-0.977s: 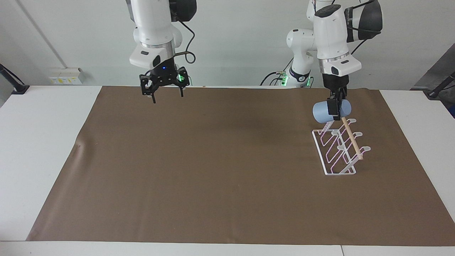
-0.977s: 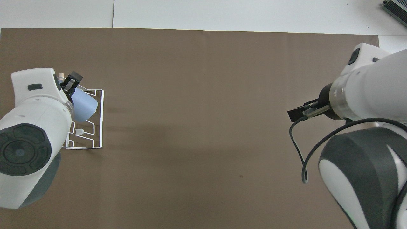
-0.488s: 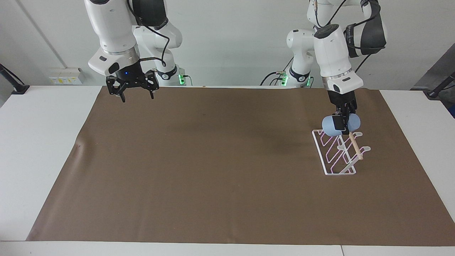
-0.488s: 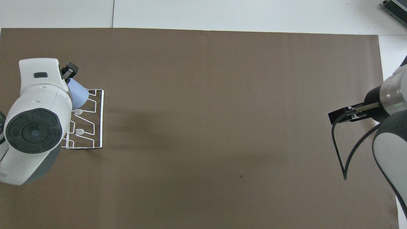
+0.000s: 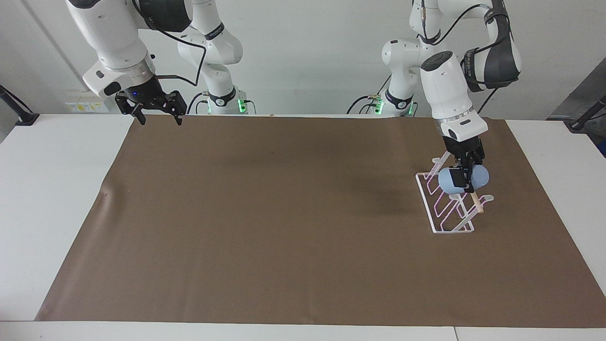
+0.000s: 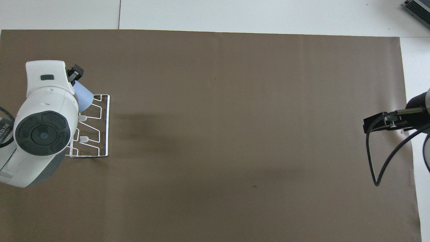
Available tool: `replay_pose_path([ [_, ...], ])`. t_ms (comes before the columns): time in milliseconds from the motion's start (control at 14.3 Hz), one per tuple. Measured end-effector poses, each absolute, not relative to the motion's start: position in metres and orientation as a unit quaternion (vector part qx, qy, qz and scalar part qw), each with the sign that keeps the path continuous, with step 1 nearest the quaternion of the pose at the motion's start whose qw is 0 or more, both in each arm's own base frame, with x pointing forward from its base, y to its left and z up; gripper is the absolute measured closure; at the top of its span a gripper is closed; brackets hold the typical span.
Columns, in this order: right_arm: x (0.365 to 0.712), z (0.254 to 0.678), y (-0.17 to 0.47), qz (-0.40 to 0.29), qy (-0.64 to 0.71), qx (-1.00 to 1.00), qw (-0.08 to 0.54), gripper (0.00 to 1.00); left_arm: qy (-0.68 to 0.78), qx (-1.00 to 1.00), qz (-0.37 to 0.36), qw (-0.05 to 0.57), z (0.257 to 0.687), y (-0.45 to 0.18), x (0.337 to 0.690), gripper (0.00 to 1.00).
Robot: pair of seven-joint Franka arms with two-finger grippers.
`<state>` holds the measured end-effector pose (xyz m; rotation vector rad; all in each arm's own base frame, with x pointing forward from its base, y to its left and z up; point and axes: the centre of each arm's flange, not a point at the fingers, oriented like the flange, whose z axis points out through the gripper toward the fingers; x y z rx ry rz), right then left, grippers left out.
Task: Hang cup on cup holder
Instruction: 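Lower the cup onto the rack hook with the left gripper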
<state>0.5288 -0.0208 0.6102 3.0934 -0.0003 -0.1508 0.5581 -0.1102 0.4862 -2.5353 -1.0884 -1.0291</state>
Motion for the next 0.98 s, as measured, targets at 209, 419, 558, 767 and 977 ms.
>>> replay_pose_path([
  [209,0.53,0.61,-0.044,-0.04,0.0,0.999,0.019,0.0,-0.364,-0.857,-0.351,0.101,0.482,-0.109,0.56,0.25],
  [419,0.53,0.606,-0.05,-0.039,-0.004,0.999,0.018,0.0,-0.36,-0.855,-0.359,0.106,0.476,-0.106,0.559,0.25],
  [558,0.532,0.606,-0.05,-0.032,-0.004,0.999,0.019,0.0,-0.362,-0.853,-0.361,0.107,0.47,-0.106,0.558,0.25],
  [767,0.532,0.606,-0.053,-0.029,-0.006,0.999,0.019,0.0,-0.363,-0.851,-0.365,0.107,0.465,-0.106,0.556,0.25],
  [977,0.532,0.605,-0.055,-0.029,-0.008,0.999,0.019,0.0,-0.365,-0.849,-0.367,0.106,0.465,-0.108,0.555,0.25],
])
